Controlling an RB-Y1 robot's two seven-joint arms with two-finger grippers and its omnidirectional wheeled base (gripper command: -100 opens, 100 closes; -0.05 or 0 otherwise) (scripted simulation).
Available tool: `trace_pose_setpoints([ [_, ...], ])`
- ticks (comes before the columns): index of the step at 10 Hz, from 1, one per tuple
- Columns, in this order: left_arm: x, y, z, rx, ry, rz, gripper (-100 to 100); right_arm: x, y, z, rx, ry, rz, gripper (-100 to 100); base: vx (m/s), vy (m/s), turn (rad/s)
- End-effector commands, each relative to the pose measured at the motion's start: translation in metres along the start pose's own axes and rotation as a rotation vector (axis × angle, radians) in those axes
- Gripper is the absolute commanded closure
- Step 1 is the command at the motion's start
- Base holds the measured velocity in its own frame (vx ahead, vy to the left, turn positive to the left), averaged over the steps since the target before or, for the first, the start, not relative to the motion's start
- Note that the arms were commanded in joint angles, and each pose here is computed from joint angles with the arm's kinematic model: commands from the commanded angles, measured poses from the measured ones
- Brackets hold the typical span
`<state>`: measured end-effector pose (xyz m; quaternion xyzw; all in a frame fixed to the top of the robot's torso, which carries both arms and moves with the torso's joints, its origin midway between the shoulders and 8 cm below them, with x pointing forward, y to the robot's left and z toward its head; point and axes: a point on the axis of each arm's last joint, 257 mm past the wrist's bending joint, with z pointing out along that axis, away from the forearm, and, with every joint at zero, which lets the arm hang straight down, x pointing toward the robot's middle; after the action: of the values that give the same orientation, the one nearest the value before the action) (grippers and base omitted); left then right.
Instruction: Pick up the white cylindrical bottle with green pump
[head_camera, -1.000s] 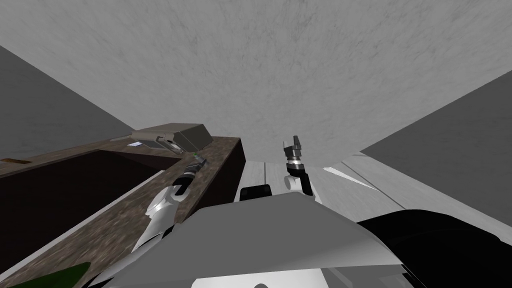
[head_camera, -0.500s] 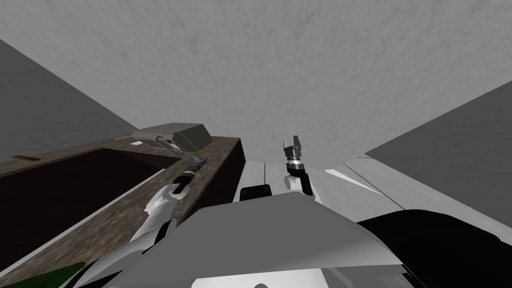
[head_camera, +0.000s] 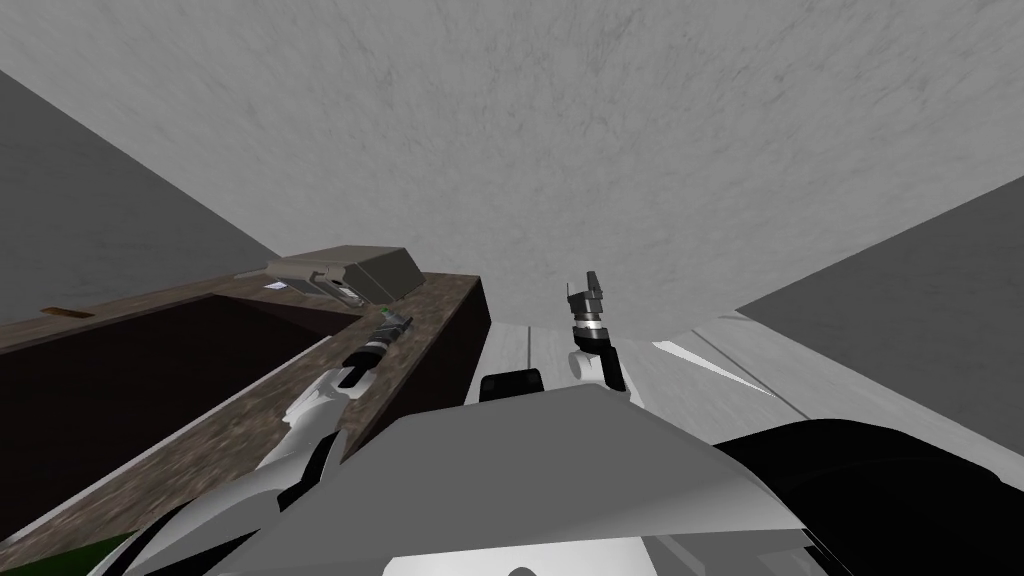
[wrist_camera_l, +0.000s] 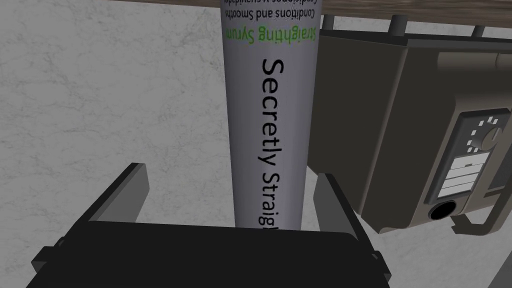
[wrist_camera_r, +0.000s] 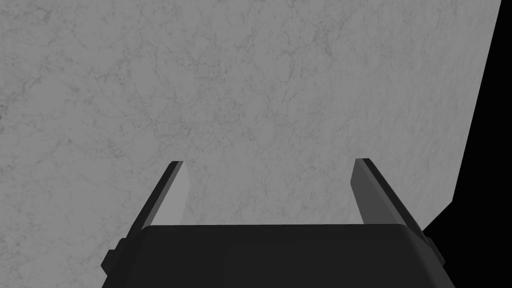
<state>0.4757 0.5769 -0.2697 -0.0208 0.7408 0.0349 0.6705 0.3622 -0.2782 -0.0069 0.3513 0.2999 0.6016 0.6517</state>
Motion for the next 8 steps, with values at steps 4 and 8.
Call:
trace_pose_setpoints([
  [4, 0.002, 0.018, -0.005, -0.015, 0.000, -0.015, -100, 0.000, 0.000, 0.000, 0.000, 0.000, 0.000, 0, 0.022, -0.038, 0.024],
  [8, -0.021, 0.033, -0.002, -0.006, -0.037, 0.029, -100, 0.000, 0.000, 0.000, 0.000, 0.000, 0.000, 0, 0.014, -0.030, 0.028],
])
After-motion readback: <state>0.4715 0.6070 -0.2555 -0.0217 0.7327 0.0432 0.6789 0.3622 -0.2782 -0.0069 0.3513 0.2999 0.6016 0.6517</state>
